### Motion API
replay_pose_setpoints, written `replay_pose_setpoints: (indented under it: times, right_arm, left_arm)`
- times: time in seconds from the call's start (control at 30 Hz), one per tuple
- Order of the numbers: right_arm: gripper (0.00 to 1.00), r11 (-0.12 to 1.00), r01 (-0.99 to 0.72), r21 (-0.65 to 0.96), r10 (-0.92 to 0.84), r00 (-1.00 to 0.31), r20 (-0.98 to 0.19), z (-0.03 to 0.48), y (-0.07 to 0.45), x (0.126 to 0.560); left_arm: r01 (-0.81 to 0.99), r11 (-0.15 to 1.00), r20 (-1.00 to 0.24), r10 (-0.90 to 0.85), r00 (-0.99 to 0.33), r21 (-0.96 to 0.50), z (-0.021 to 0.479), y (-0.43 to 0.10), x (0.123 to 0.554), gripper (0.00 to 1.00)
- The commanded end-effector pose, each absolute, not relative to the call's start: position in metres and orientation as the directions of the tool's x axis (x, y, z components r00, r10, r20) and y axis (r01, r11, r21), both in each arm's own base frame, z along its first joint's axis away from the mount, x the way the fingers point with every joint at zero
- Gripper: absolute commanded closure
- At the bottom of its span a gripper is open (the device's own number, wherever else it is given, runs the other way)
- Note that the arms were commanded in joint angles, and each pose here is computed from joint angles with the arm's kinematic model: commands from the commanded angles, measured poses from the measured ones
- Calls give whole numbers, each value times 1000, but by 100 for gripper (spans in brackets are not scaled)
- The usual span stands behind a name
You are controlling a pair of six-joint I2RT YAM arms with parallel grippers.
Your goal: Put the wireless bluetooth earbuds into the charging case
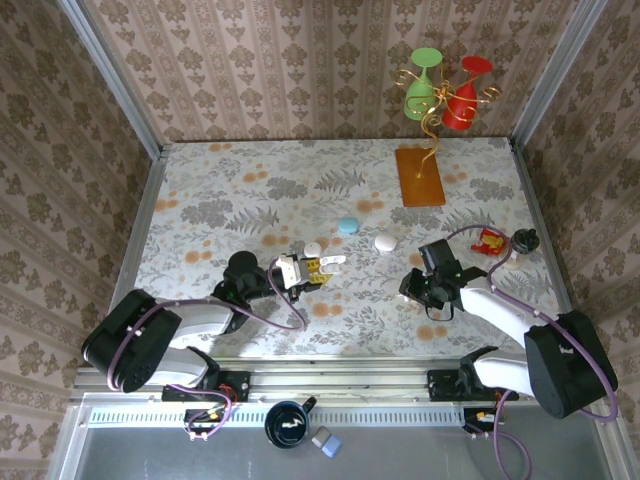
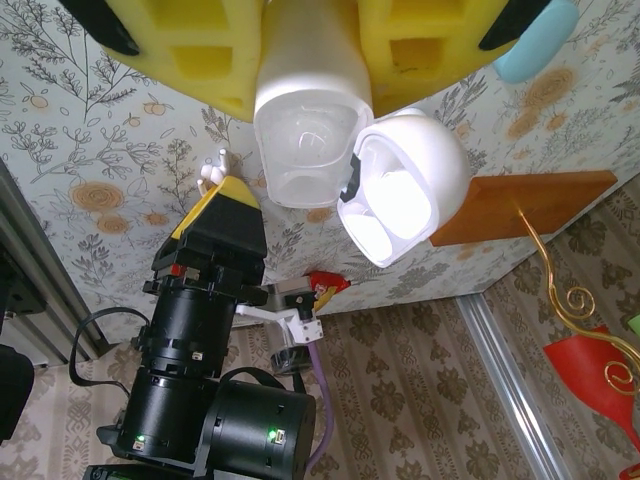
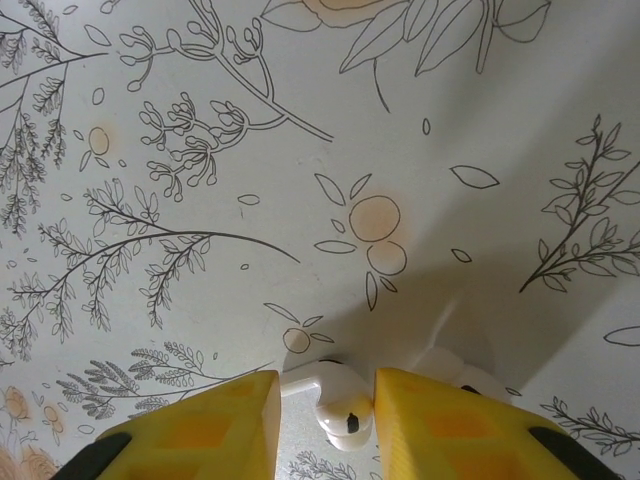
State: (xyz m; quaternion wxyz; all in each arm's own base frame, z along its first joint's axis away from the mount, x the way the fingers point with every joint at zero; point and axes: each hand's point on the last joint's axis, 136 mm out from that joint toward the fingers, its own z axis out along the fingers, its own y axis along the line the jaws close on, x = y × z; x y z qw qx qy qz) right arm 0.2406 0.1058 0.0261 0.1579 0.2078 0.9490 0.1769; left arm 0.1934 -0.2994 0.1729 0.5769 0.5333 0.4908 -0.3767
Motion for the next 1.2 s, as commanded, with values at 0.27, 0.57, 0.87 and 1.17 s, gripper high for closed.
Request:
replay_pose_setpoints:
  times: [0.27,0.57,0.87,1.17]
  right_arm:
    - [70,850,340,402,438,-880,-182,15,109,236]
    - [67,856,334,393,418,-896,-148,14,110,226]
    - [66,870,298,393,364,-925,-106,13,119,221]
    - [66,897,249,365,311,-942,-123,20,128,215]
  left_arm:
    - [956,124,-963,81,259,267,177,-305,194,100]
    - [957,122,-963,79,256,264,175,-305,193,100]
    - [957,123,-964,82,253,262,172,-305,194,100]
    - [958,125,-965,82,250,259,171,-305,193,100]
